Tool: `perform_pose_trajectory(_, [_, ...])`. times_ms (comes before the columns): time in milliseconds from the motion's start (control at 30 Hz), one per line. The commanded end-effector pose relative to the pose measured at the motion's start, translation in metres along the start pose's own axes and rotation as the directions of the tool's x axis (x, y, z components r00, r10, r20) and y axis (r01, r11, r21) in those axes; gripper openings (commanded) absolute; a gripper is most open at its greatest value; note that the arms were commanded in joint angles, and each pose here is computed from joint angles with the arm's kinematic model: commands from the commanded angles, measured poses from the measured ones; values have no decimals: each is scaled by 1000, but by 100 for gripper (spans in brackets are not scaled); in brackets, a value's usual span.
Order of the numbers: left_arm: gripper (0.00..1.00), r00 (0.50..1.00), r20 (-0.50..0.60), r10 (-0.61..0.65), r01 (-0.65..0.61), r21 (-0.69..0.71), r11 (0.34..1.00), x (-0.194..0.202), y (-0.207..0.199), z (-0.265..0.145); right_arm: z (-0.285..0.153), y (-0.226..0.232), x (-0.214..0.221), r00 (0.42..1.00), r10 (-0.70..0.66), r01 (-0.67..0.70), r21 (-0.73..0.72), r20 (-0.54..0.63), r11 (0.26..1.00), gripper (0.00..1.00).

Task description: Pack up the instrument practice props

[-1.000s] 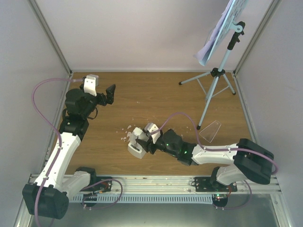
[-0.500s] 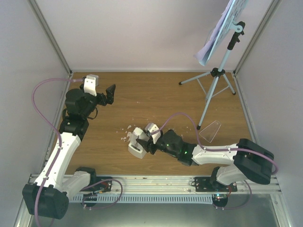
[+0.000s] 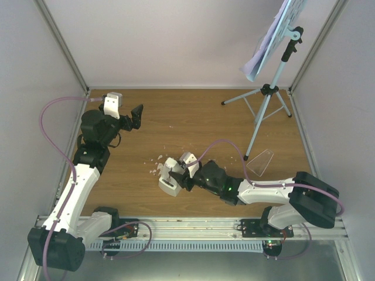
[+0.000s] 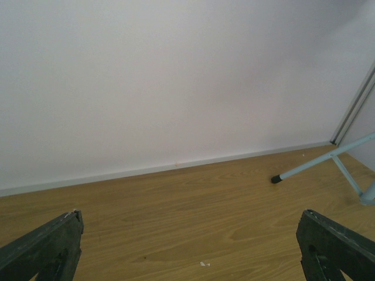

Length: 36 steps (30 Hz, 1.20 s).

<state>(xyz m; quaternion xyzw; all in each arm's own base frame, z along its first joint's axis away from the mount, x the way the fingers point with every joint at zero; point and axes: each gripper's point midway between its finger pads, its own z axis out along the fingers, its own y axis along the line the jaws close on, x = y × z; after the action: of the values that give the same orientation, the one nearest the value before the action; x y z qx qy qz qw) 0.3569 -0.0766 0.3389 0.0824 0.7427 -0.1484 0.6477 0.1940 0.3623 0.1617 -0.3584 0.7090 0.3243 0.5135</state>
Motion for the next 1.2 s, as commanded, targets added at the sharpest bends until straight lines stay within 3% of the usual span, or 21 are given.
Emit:
perform_pose_trajectory(0, [99,998,67,9,-10,14,1000,-21,-4,-6,3,-8,0,1000,24,-24,52,-5,998,55])
perform_pose_trajectory(833, [99,997,72,13,-14,14,1000,-22,-4,-8,12,-15,-6,998,60,-58,69,-21,996,60])
perform_pose_trajectory(1167, [99,997,71,13,-14,14,1000,-22,-4,-8,11,-16,-10,998,53,-52,71,-16,996,66])
